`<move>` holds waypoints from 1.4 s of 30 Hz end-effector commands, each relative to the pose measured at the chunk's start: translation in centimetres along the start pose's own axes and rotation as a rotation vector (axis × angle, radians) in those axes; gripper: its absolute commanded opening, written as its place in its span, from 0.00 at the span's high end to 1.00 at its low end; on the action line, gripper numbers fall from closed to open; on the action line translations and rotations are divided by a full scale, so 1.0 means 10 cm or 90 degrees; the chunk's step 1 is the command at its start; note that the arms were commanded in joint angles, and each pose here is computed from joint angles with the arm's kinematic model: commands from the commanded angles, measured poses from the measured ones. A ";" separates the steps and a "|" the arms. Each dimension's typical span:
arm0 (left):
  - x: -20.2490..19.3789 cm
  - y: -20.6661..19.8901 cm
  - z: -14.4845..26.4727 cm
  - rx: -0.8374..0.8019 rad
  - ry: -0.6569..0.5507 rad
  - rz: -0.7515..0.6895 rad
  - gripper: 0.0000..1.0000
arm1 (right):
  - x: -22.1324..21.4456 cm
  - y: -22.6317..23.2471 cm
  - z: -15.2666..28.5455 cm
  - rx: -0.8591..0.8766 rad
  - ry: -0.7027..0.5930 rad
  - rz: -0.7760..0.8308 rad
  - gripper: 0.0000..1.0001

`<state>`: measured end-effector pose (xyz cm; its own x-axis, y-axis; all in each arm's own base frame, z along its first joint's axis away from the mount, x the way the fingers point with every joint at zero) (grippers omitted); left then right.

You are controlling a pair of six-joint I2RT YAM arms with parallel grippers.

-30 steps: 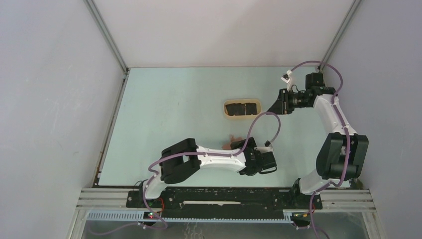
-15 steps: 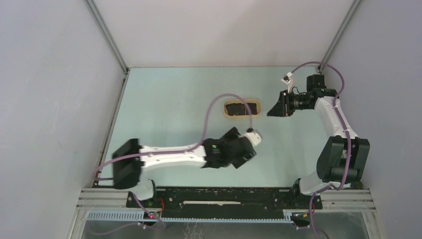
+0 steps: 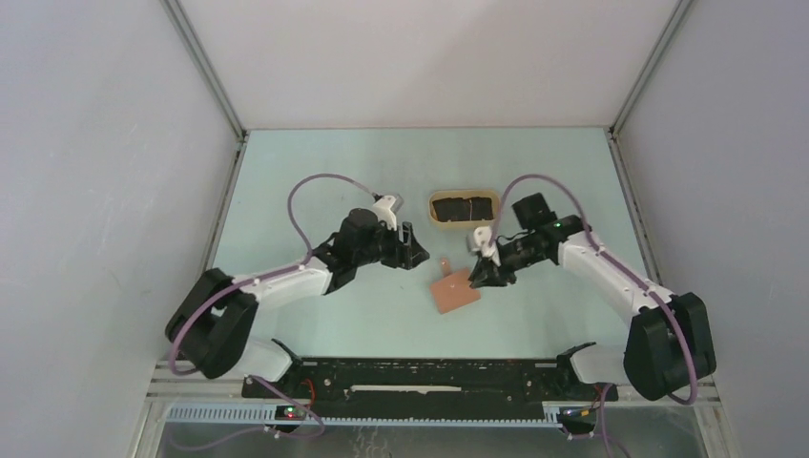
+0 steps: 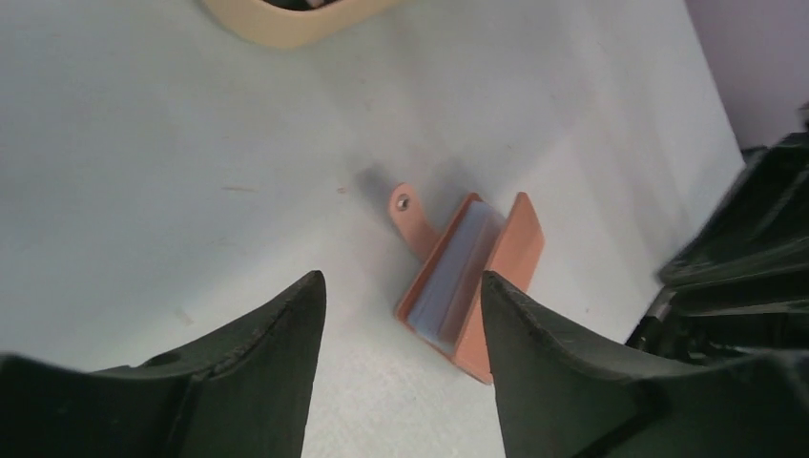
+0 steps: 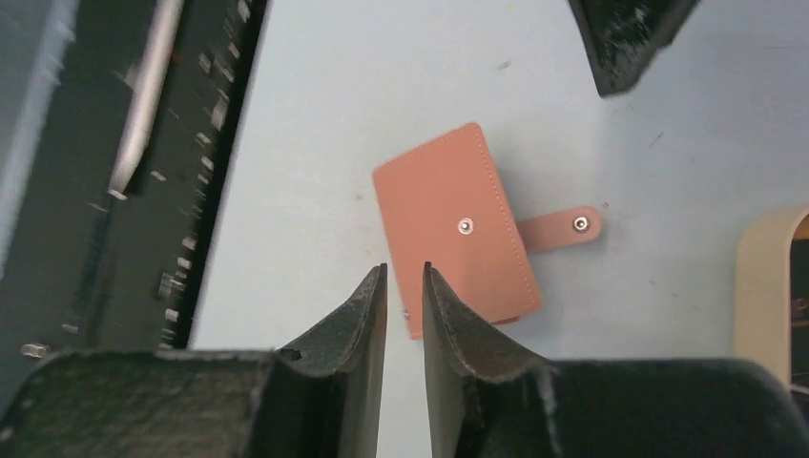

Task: Put the credit cards into the card holder
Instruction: Close the card holder at the center of the board.

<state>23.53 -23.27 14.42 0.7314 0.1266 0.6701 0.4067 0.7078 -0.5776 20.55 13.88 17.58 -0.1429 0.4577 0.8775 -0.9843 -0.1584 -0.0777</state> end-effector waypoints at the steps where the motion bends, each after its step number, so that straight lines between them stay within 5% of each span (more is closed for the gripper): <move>1: 0.12 -0.23 -0.19 -0.134 0.003 0.027 0.39 | -0.03 -0.36 -0.24 -0.081 0.143 0.210 0.73; 7: 0.06 -0.11 -0.47 -0.126 0.045 0.086 0.50 | -0.17 -0.51 -0.44 -0.109 0.200 0.189 0.86; 22: -0.01 -0.04 -0.66 -0.104 0.106 0.106 0.65 | -0.57 -0.31 -0.63 0.021 0.296 0.202 0.91; 42: 0.00 0.04 -0.96 -0.070 0.143 0.129 0.69 | -0.59 -0.23 -0.65 0.053 0.298 0.204 0.91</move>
<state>28.04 -29.02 8.35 0.9073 0.0811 0.4126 0.2759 0.6257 -0.7297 23.80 17.24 10.07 -0.4754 0.7178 0.5087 -0.8797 -0.3800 -0.2859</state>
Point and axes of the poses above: each gripper's point midway between its finger pads, its own z axis back along the fingers, its own y axis along the line the jaws close on, x = y × z, the point moved 7 cm from there along z, back along the fingers, and after that the axes turned 7 degrees about z, right-handed, at the moved point
